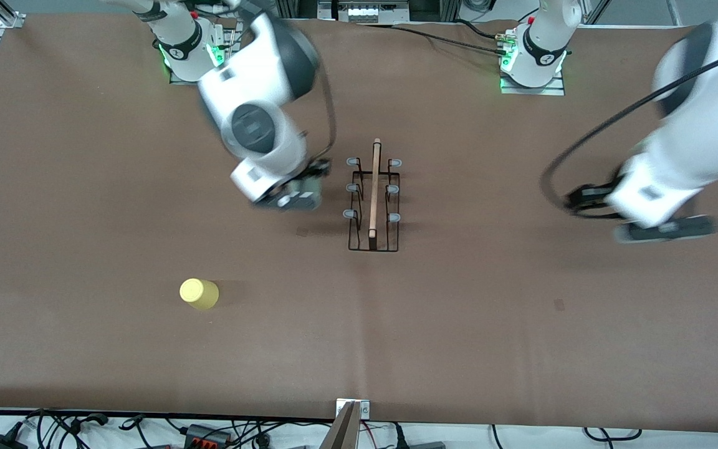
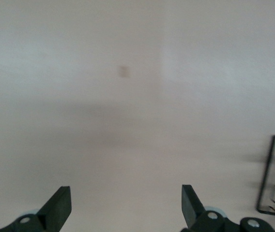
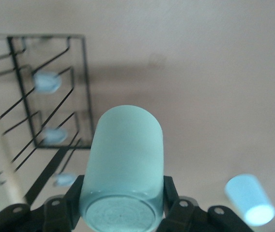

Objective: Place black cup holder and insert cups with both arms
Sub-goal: 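Lower the teal cup onto a rack peg and open the right gripper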

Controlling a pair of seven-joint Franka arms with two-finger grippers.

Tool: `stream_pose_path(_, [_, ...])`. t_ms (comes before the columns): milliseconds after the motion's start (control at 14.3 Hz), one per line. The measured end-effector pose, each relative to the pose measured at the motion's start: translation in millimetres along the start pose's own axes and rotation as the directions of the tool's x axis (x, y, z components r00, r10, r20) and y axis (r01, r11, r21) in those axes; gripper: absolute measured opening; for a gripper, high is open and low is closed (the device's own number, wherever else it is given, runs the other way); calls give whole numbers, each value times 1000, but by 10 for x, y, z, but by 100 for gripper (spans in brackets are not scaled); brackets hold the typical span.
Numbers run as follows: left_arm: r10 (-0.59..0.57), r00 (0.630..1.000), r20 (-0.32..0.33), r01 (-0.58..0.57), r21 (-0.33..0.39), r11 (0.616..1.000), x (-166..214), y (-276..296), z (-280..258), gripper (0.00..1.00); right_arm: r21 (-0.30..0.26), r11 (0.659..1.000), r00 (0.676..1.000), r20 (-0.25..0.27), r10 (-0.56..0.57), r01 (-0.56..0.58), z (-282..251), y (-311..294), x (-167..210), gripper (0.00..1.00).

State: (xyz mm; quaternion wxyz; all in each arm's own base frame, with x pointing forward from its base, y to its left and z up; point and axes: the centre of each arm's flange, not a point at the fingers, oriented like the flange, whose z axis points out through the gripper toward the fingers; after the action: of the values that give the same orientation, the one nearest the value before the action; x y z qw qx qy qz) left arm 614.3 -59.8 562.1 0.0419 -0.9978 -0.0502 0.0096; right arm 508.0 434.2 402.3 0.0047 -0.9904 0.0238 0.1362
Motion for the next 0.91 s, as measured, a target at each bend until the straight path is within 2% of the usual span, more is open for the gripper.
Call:
stream_pose_path(70, [8,1000,-13,-8,9,1000,-41,-221,-111,100,11,1000,1000,17,3,-3,39,-165,-153,67])
stream_pose_path(210, [7,1000,5,-7,-7,1000,-127,-453,-121,100,22,1000,999,39,-3,3,91,-329,-312,67])
stream_pose_path(421, [2,999,39,1,-68,998,-243,-493,67,100,19,1000,998,59,-2,1,194,-361,-307,67])
stream_pose_path(631, [1,1000,25,1,-62,998,-463,-548,250,100,9,1000,997,82,-2,1,368,-398,-274,67])
stream_pose_path(911, [-23,999,23,24,-59,998,-613,-777,296,100,7,1000,996,82,-22,21,413,-504,-364,67])
